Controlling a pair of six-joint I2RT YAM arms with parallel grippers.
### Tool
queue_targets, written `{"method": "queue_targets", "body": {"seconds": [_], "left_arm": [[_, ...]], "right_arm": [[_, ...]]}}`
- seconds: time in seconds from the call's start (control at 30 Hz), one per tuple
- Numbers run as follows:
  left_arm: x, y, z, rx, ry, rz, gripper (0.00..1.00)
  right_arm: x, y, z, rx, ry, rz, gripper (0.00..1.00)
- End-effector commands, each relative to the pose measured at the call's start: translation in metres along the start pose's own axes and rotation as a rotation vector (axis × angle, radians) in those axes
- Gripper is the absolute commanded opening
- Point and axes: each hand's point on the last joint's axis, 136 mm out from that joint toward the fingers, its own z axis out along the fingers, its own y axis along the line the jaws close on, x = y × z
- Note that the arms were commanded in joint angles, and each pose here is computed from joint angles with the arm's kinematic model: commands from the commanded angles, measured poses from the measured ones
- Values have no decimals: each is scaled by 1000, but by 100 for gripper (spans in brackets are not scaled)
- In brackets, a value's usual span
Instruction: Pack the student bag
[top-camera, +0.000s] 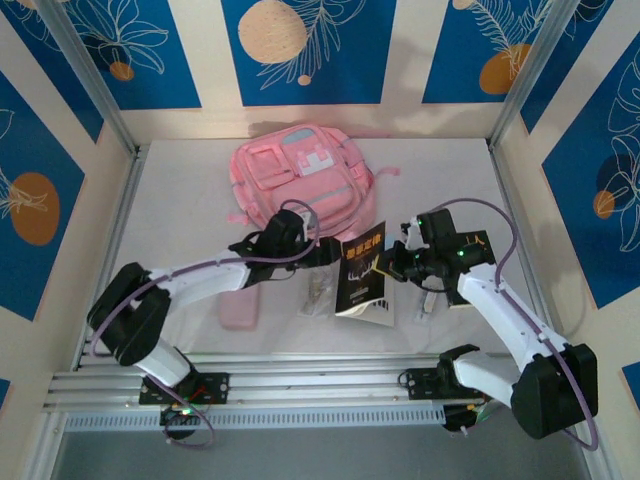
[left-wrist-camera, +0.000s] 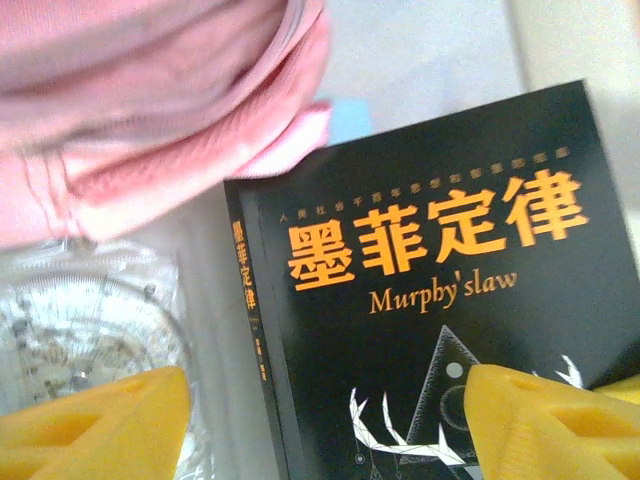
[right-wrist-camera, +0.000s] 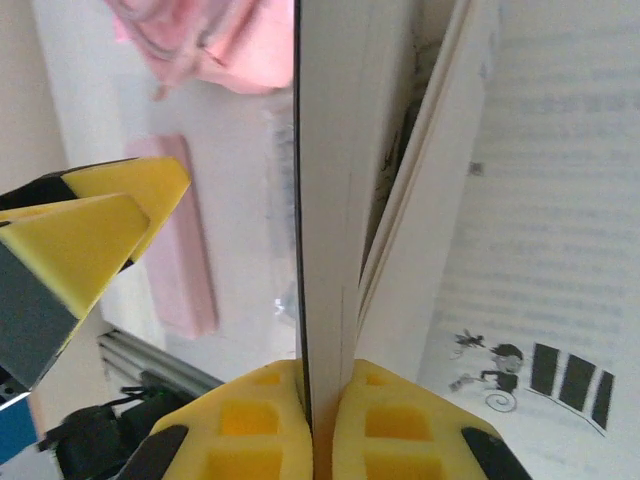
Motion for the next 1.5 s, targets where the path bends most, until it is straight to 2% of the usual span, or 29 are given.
{"method": "queue_targets", "body": {"seconds": [0.0,0.23,0.47,0.63,0.9,1.07,1.13,1.23,1.3,1.4,1.47], "left_arm": [[-9,-5,-9,82,-40,-33,74],[-17,-9,-15,165,-78,-127,77],[-14,-20,-9,273,-61,-218,79],[-9,-18,-11,268,-43,-234,80],[-19,-33,-19,346,-80,-235,79],[-20,-39,-20,403,-87,-259,74],[-21,-41,-21,418,-94,-263,68],[-21,-40,-21,414,-100,-254,42],[-23,-39,-21,404,-107,-243,31],[-25,-37,-21,380,-114,-232,16],[-28,-36,-20,365,-127,-226,11]], "right_arm": [[-15,48,-25,-163,-28,-67,0],[-16,84,-53,-284,-38,-89,0],[-11,94,-60,-358,-23,-76,0],[-6,102,-73,-394,-41,-82,0],[-26,97,-48,-467,-32,-85,0],[-33,95,-35,-480,-14,-103,0],[-36,89,-30,-471,-9,-93,0],[-40,74,-20,-432,-3,-56,0],[-44,64,-14,-395,-7,-31,0],[-47,55,-5,-362,-5,-7,0],[-49,51,-1,-338,-5,13,0]]}}
